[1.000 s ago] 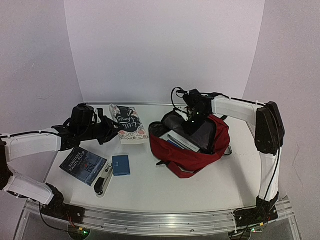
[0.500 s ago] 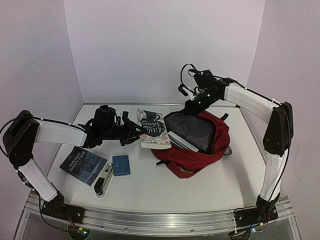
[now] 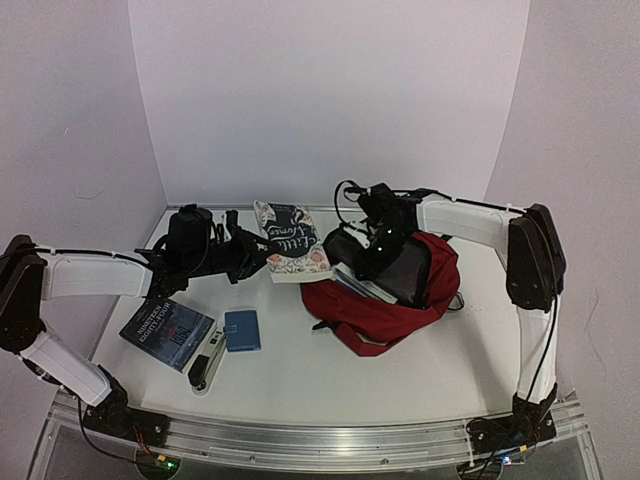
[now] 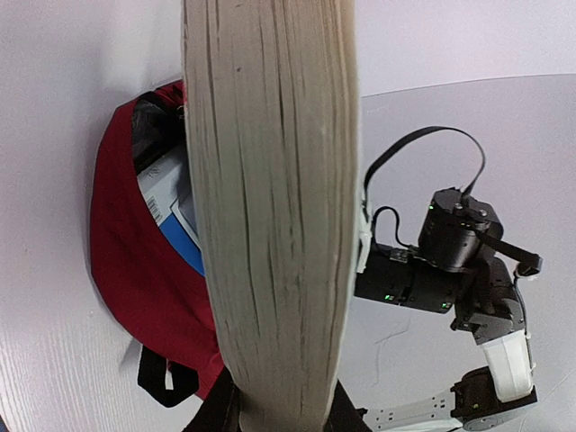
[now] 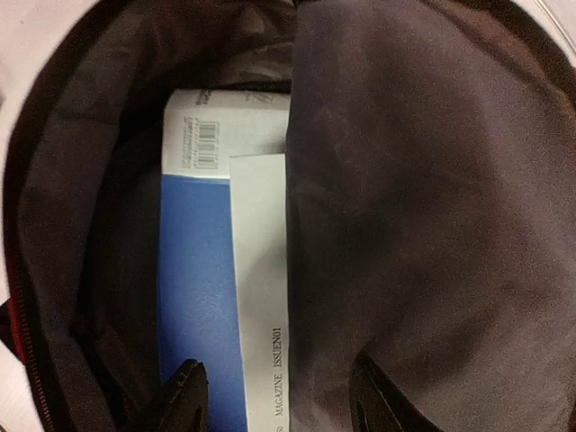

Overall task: Pack the student bag
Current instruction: Place the book in the student bag.

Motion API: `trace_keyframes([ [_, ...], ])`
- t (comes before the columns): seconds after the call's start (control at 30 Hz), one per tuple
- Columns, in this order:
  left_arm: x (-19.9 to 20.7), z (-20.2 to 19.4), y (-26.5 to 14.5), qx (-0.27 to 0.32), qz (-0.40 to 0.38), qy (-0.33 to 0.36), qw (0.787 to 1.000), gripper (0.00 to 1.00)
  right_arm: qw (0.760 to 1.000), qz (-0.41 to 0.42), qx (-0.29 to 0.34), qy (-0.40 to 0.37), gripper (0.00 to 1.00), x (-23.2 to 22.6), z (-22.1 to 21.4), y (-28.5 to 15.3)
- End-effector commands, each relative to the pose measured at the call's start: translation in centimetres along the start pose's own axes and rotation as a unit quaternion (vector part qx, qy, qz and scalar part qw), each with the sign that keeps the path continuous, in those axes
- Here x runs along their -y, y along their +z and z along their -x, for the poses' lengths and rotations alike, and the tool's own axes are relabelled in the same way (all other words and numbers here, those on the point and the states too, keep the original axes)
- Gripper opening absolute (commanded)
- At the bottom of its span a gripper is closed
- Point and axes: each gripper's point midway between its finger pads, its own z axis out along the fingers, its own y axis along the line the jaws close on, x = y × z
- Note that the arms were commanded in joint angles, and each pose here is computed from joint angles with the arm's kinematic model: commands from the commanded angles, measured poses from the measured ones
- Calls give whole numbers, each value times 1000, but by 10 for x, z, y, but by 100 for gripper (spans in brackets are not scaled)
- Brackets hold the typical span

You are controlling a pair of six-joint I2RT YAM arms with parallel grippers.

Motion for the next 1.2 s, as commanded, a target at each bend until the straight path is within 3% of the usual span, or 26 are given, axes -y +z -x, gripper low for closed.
trace_keyframes([
  [0.0, 44, 19, -14, 40, -60, 28, 997, 0, 997, -74, -28, -17, 53, 29, -11, 19],
  [0.17, 44, 19, -14, 40, -57, 30, 997, 0, 994, -93, -51, -27, 38, 35, -21, 34],
  [0.23, 43, 19, -13, 39, -55, 30, 997, 0, 994, -97, -47, -26, 27, 37, -18, 31],
  [0.33, 42, 17, -10, 33, -54, 28, 998, 0, 993, -107, -34, -25, 1, 41, -10, 22],
  [0.53, 44, 16, -3, 19, -57, 30, 998, 0, 995, -98, 28, -11, 0, 41, 26, -20],
  [0.77, 48, 6, 23, -14, -87, 17, 996, 0, 989, -34, 135, 41, 0, 33, 74, -86],
  [1.0, 47, -15, 63, -83, -116, -2, 990, 0, 977, 9, 196, 84, 0, 33, 105, -122],
  [1.17, 42, -14, 87, -92, -127, -12, 988, 0, 971, 41, 219, 86, 0, 22, 113, -141],
])
